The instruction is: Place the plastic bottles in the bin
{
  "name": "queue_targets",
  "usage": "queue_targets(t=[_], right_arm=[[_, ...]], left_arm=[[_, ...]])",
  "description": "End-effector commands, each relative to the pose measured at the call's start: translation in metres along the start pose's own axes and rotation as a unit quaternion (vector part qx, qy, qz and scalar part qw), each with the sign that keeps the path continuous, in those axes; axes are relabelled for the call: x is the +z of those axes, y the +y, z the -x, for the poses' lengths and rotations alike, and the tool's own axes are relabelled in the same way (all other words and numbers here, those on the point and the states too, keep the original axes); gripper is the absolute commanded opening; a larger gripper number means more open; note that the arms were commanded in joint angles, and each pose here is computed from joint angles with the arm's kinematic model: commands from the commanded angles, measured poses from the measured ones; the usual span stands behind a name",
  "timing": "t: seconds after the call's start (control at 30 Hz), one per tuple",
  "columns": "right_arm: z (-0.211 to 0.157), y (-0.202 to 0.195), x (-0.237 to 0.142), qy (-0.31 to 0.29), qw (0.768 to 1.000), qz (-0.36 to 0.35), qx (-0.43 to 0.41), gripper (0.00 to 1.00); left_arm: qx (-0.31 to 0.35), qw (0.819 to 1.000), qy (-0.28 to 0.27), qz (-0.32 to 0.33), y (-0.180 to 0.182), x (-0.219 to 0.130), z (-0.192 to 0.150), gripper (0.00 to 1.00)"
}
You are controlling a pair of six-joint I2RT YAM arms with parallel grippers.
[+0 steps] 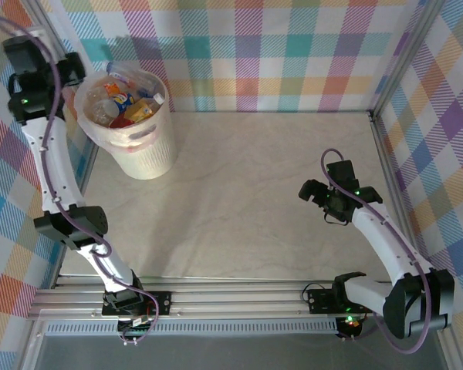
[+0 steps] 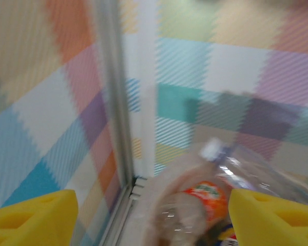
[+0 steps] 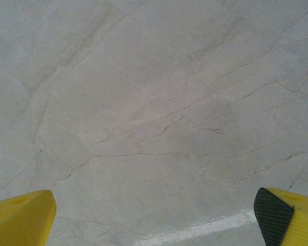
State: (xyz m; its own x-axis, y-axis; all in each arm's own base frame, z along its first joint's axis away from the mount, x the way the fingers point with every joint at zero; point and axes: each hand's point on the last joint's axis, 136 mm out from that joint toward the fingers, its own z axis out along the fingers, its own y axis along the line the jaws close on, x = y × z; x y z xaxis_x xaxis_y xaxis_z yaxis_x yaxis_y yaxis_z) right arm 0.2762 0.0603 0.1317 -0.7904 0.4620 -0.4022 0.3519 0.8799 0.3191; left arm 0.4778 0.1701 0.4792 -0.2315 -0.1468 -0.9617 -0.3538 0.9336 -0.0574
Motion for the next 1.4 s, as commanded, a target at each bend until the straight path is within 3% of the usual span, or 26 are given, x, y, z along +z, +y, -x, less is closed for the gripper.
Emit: queue_targets(t=[0.0,0.17,0.5,0.83,1.37], right_arm=[[-0.004,-0.006,-0.003,-0.002,1.000,-0.010,-0.012,1.00],[-0.004,-0.006,-0.004,-0.004,1.000,-0.008,-0.009,1.00],[-0.006,-0.007,-0.001,0.001,1.000,-0.009,-0.006,1.00],[-0.007,-0.006,0.004,0.007,1.000,-0.009,-0.007,1.00],[-0.009,-0.013,0.003,-0.001,1.000,-0.017,-0.017,1.00]], left_arm=[[-0.137,0.989,0.041,0.021,0.037,0.013,-0.026,0.77],[-0.229,0.971,0.070,-0.002,0.056,0.042,-0.054,0.76],[-0.281,0.950,0.129,0.029,0.068,0.094,-0.115,0.67],[-0.237,0.953,0.186,-0.008,0.024,0.116,-0.171,0.68],[-0.201,0.947,0.216,-0.127,-0.089,0.084,-0.202,0.70]])
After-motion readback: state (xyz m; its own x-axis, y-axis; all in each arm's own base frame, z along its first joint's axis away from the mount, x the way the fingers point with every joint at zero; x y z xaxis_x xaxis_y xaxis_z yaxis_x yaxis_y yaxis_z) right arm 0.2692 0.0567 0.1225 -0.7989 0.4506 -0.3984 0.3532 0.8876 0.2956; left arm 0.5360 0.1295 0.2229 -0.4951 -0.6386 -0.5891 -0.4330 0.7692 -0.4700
